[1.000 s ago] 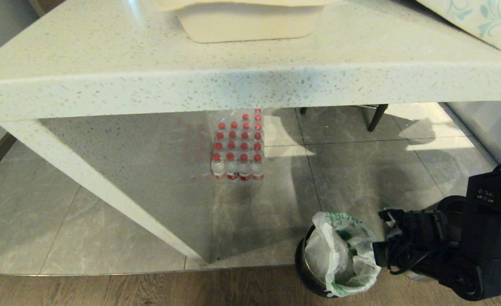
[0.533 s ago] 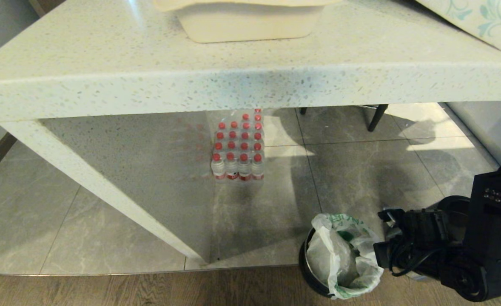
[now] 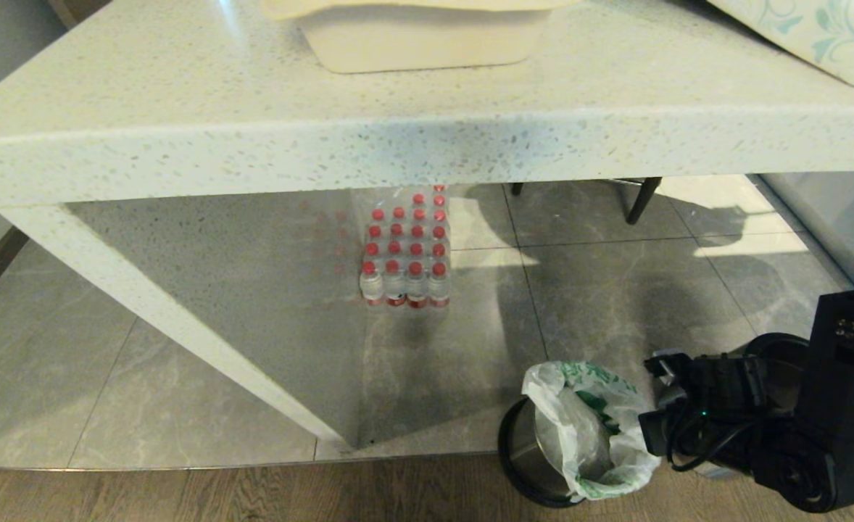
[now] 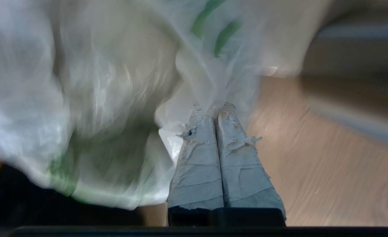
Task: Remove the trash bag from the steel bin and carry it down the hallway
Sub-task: Pick up the trash bag
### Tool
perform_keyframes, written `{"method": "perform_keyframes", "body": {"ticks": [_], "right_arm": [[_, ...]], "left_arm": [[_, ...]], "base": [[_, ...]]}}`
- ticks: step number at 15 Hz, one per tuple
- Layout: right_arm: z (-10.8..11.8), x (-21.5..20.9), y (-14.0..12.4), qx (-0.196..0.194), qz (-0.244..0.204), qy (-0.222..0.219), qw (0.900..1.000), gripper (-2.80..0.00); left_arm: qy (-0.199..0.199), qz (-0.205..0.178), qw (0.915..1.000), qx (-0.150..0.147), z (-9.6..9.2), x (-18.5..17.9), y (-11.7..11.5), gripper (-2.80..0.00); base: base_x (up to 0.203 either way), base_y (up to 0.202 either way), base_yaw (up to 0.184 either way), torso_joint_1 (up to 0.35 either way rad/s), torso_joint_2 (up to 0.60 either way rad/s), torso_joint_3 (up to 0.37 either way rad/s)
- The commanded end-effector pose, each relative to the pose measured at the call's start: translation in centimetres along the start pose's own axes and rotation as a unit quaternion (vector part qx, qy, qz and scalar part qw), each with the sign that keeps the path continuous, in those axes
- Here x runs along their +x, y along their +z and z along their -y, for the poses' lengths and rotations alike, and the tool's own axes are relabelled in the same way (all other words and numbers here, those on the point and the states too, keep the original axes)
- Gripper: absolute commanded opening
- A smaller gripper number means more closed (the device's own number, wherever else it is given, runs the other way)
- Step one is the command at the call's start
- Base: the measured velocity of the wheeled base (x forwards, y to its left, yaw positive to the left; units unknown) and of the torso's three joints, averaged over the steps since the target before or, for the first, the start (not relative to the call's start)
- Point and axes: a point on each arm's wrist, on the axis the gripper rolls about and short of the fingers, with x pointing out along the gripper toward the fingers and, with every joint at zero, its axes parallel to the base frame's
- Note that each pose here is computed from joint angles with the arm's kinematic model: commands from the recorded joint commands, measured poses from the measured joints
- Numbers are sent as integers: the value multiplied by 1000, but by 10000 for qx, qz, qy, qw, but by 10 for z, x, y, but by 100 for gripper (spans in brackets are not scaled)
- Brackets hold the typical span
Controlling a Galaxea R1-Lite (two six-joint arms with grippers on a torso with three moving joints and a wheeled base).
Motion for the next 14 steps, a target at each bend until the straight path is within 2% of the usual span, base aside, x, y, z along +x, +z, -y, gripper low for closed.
{"method": "perform_keyframes", "body": {"ticks": [1,5,14], "right_arm": [[2,-11,10,-14,227,-42,9997,-280],[0,-20,20,-40,441,1,9990,-280],[-51,-19,28,-435,365,682,9961,-280]], "left_arm": [[1,3,10000,-2,0,0,0,-280],[1,3,10000,-2,0,0,0,-280],[1,3,10000,-2,0,0,0,-280]], "base": [[0,0,0,0,0,0],[0,0,0,0,0,0],[0,0,0,0,0,0]]}}
